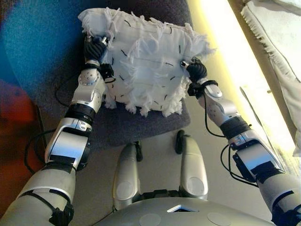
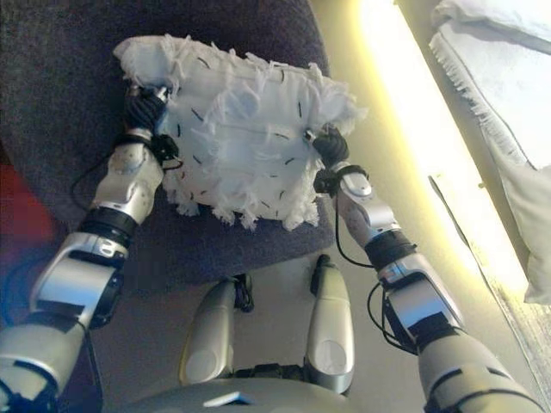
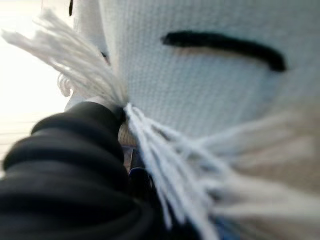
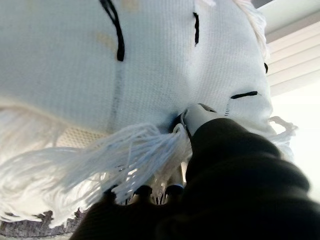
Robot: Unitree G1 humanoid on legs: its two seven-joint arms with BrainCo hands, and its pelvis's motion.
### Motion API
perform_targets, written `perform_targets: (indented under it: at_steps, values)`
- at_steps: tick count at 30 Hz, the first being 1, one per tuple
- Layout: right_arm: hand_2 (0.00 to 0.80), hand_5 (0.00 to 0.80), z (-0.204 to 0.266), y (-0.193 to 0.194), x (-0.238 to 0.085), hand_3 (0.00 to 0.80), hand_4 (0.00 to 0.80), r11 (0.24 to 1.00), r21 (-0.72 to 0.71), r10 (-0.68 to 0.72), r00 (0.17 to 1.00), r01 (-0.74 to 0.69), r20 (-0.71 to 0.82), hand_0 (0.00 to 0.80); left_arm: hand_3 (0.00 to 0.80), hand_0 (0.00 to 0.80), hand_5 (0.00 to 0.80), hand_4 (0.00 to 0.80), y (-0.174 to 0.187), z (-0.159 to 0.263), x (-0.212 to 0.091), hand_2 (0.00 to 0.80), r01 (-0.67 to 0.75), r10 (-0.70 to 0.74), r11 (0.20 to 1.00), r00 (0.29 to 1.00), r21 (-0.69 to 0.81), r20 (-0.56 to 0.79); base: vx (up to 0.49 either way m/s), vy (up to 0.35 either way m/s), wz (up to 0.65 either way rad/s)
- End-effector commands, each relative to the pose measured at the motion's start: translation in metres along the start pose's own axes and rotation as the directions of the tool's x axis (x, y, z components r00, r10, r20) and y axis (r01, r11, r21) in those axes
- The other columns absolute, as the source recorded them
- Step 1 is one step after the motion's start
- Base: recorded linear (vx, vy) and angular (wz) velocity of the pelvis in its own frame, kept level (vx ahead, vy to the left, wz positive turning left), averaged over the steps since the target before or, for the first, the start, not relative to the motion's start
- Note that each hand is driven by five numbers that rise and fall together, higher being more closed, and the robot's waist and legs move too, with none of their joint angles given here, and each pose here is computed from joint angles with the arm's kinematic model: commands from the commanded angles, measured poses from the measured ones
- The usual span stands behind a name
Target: Pick up the cushion and take it to the sofa
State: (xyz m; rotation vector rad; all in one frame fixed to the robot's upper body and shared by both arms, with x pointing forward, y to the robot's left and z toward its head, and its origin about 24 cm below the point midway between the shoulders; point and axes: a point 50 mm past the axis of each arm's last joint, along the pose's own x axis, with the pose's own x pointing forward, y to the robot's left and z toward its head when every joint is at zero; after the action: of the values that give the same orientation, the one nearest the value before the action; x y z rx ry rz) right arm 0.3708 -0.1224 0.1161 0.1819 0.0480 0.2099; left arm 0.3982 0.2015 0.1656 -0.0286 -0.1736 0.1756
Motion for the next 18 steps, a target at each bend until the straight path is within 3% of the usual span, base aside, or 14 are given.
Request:
perform_targets:
  at_steps: [1, 9, 18]
  values:
    - [0.8, 0.8, 0.038, 0.081, 0.004, 0.8, 0.8, 0.955, 0.003, 0.292, 0.945, -0.296, 0.15, 0.8, 0.8, 0.8, 0.8, 0.8, -0.082, 0.088, 0.006, 0.8, 0.317, -0.296, 0.948, 0.894, -0.009, 0.336, 0.044, -0.022, -0.12]
    - [0.8, 0.8, 0.025, 0.091, -0.003, 0.8, 0.8, 0.932, -0.065, 0.362, 0.929, -0.358, 0.08, 0.8, 0.8, 0.8, 0.8, 0.8, -0.088, 0.105, 0.003, 0.8, 0.4, -0.362, 0.917, 0.826, 0.003, 0.431, 0.044, 0.034, -0.08]
    - [0.8, 0.8, 0.032, 0.098, -0.004, 0.8, 0.8, 0.903, -0.129, 0.42, 0.904, -0.409, 0.078, 0.8, 0.8, 0.8, 0.8, 0.8, -0.078, 0.124, -0.001, 0.8, 0.39, -0.261, 0.91, 0.802, -0.14, 0.537, 0.068, 0.075, -0.13]
